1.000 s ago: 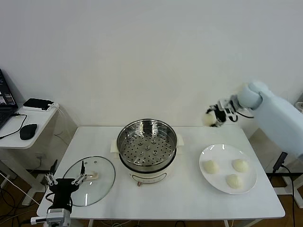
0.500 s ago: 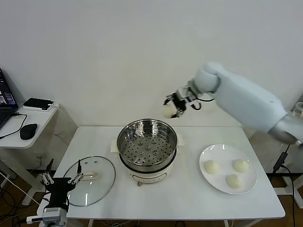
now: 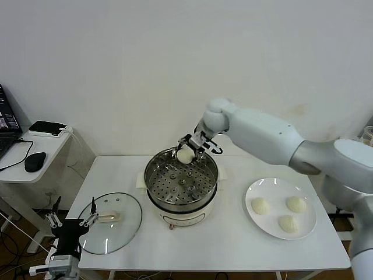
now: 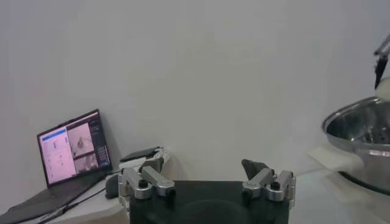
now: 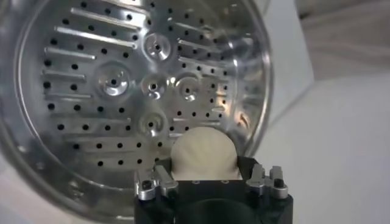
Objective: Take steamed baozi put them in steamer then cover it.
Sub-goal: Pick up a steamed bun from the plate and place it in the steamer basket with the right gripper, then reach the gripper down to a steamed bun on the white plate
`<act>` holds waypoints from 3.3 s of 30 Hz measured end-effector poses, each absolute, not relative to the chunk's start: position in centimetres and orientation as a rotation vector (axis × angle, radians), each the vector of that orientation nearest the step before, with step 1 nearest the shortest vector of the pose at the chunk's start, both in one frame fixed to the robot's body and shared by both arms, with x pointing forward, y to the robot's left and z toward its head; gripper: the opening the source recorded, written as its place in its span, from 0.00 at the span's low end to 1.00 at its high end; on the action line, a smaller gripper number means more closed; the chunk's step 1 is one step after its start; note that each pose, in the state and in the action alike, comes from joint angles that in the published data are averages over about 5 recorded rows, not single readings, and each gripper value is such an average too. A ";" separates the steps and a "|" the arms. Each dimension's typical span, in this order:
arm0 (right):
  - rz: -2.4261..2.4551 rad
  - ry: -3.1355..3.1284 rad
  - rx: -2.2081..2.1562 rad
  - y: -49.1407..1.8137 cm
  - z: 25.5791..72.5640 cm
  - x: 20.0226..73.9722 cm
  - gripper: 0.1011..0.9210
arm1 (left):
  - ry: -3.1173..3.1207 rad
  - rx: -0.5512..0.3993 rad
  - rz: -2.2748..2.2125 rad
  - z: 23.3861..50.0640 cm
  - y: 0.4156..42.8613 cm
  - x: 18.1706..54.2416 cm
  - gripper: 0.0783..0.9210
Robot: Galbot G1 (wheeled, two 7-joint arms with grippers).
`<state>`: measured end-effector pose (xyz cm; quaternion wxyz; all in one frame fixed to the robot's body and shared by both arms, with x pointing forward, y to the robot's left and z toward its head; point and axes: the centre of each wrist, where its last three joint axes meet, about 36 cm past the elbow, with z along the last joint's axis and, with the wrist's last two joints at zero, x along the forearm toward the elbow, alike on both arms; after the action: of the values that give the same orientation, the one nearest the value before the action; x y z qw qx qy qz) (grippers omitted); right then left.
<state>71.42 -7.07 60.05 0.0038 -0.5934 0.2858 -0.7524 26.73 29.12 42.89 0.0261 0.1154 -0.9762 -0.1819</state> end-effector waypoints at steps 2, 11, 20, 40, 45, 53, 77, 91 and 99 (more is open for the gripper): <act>-2.365 0.844 -1.849 -6.7 59.5 71.6 0.69 | -3.016 0.357 -0.561 42.8 29.1 26.7 0.88; -2.361 0.685 -1.830 -5.1 57.6 71.8 0.69 | -3.018 0.363 -0.564 42.8 29.3 27.0 0.88; -2.351 0.607 -1.817 -3.9 57.0 72.1 0.72 | -3.018 0.372 -0.568 42.9 29.4 27.0 0.88; -2.379 0.950 -1.843 -5.7 64.3 70.6 0.88 | -3.047 0.365 -0.563 44.3 29.4 27.0 0.88; -2.397 1.198 -1.857 -9.3 66.6 69.2 0.88 | -3.061 0.341 -0.556 44.8 29.2 27.1 0.88; -2.392 1.621 -1.885 -18.3 67.4 66.1 0.88 | -3.076 0.302 -0.551 45.7 29.2 27.5 0.88; -2.374 2.193 -2.070 -34.6 54.6 58.4 0.88 | -3.060 0.268 -0.582 45.8 29.9 27.5 0.88; -2.436 2.230 -2.095 -34.1 49.2 60.1 0.88 | -3.048 0.288 -0.575 45.4 30.0 27.5 0.88; -2.450 2.240 -2.097 -33.4 47.3 60.8 0.88 | -3.045 0.291 -0.578 45.4 30.1 27.5 0.88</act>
<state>60.84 -33.43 47.29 -0.3826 -0.4935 0.5270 -0.5765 27.47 30.09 45.38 0.0143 0.0936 -0.9780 -0.1857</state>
